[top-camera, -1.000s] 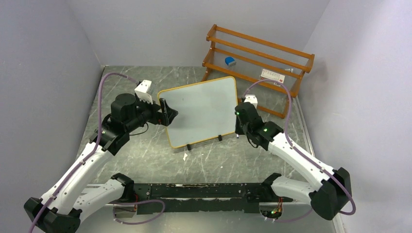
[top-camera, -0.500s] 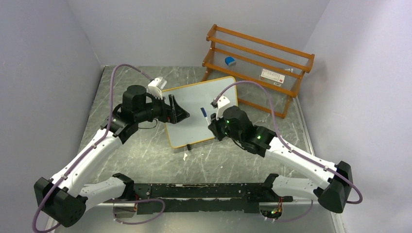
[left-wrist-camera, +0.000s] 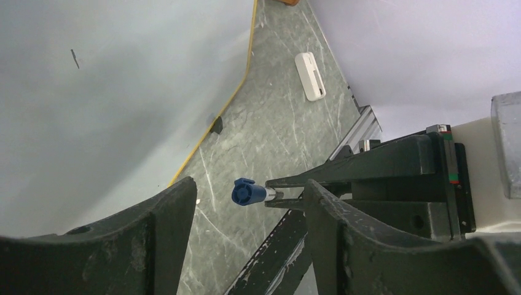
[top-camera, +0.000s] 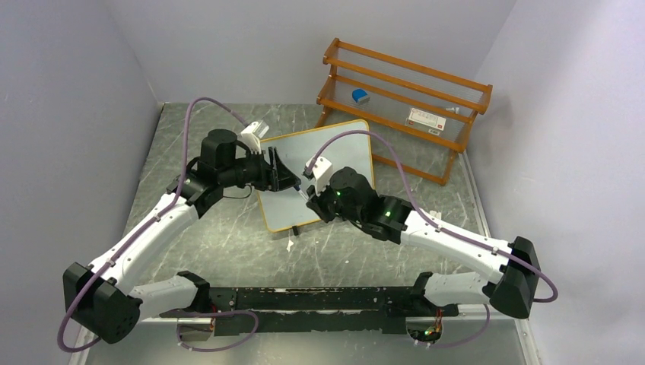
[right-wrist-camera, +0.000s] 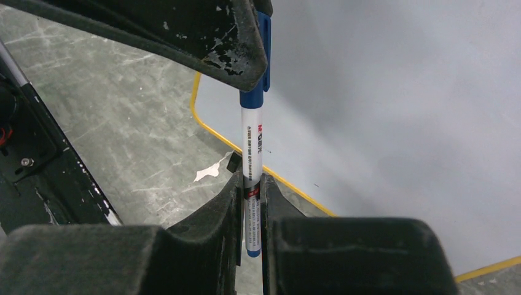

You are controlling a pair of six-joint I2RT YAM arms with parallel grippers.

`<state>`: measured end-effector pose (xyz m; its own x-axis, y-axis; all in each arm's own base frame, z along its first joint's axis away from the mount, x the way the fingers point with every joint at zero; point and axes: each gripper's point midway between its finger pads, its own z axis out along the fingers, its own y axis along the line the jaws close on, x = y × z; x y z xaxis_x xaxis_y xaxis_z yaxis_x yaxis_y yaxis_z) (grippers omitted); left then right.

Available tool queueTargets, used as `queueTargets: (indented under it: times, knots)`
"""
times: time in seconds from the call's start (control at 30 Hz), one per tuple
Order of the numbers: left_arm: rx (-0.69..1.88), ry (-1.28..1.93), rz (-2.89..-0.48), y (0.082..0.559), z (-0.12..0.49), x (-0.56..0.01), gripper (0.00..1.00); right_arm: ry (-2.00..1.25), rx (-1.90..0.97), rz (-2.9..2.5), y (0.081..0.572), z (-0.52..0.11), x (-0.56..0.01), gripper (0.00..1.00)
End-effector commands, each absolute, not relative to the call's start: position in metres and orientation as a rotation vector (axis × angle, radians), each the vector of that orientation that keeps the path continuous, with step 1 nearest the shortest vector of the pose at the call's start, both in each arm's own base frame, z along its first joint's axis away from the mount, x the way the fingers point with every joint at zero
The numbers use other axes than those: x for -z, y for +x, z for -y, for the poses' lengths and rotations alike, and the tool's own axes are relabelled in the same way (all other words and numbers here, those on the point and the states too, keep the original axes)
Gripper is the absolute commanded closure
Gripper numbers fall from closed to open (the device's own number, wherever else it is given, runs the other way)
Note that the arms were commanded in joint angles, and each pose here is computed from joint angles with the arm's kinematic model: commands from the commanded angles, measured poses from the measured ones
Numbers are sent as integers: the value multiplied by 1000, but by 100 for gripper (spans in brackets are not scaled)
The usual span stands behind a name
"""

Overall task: Write a sentence on the whiteboard
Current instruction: Open the whiteboard marker at the center of the board.

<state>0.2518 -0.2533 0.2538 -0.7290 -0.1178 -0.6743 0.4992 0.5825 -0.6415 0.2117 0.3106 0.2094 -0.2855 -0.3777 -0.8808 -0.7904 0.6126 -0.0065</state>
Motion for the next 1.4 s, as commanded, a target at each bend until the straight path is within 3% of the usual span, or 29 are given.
queueTargets:
  times: [0.0, 0.37, 0.47, 0.57, 0.63, 0.77, 1.03, 1.23, 1.37]
  knots:
    - [1178, 315, -2078, 254, 256, -272, 35, -945, -544, -1811, 216, -320, -227, 100]
    - [1223, 311, -2140, 251, 262, -254, 57, -967, -517, -1781, 218, -326, -222, 100]
    - [1225, 314, -2147, 251, 263, -254, 71, -967, -501, -1781, 219, -326, -220, 100]
    - [1222, 301, -2146, 251, 262, -256, 94, -958, -492, -1777, 221, -325, -218, 100]
    - [1217, 269, -2135, 252, 260, -258, 95, -948, -496, -1780, 221, -325, -217, 100]
    - [1234, 177, -2098, 253, 255, -262, 95, -884, -503, -1779, 224, -321, -215, 81]
    - [1342, -112, -1965, 254, 238, -279, 95, -632, -865, -1686, 228, -307, -251, 44]
    - [1469, -264, -1770, 250, 228, -306, 95, -486, -1131, -1575, 223, -292, -281, 26]
    - [1548, -343, -1672, 248, 223, -315, 95, -427, -1230, -1543, 218, -294, -289, 22]
